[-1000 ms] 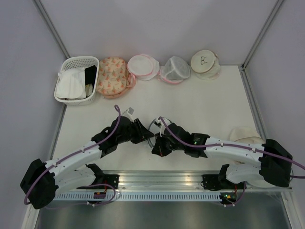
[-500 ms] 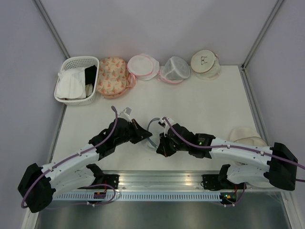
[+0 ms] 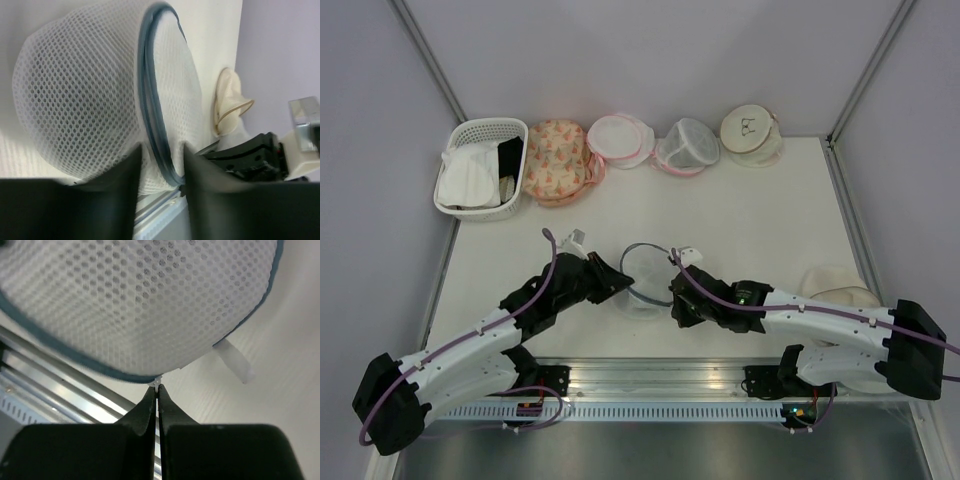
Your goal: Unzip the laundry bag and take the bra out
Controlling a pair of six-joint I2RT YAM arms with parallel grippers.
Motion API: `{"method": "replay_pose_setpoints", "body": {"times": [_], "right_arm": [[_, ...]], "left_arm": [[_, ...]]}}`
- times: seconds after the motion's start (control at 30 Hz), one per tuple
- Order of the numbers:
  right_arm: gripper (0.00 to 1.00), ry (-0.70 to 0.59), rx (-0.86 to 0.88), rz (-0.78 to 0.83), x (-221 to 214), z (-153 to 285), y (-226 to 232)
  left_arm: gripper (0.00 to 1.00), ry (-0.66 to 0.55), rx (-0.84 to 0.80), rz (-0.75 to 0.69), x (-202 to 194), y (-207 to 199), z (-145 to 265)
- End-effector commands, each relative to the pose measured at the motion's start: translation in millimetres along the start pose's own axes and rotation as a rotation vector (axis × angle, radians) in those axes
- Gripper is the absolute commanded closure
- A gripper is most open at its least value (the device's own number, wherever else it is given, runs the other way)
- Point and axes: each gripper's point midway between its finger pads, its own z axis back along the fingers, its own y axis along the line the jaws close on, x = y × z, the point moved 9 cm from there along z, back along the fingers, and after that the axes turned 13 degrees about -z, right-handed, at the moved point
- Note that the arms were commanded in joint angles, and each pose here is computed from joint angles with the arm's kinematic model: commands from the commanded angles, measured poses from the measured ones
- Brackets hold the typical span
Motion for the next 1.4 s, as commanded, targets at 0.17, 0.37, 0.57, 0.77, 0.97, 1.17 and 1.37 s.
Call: {"method": "replay_pose_setpoints", "body": {"times": [0.17, 0.37, 0.57, 0.77, 0.97, 1.17, 1.37], "right_arm": [[0.99, -0.073, -0.253, -0.013, 5, 0, -26], [1.00, -0.081, -0.291, -0.034, 4, -6, -36], [1.00, -0.064, -0.313, -0.053, 2, -13, -45], [1.00, -0.051, -0.288, -0.051, 2, -15, -44], [1.00, -0.039, -0.256, -0.050, 0, -17, -43], [0.99, -0.029, -0.221, -0.048, -2, -19, -41], [0.99, -0.034, -0.221, -0.050, -2, -19, -41]], "left_arm": [[0.12, -0.058, 0.046, 0.007, 3, 9, 6], [0.10, -0.127, 0.167, 0.024, -8, 42, 10], [0.14, -0.186, 0.169, 0.021, -19, 64, 7], [0.17, -0.207, 0.011, 0.000, -29, 66, -7], [0.20, -0.192, -0.110, -0.022, -26, 51, -23], [0.39, -0.116, -0.115, -0.020, -26, 42, -44], [0.79, -0.103, -0.146, -0.016, -27, 39, -45]]}}
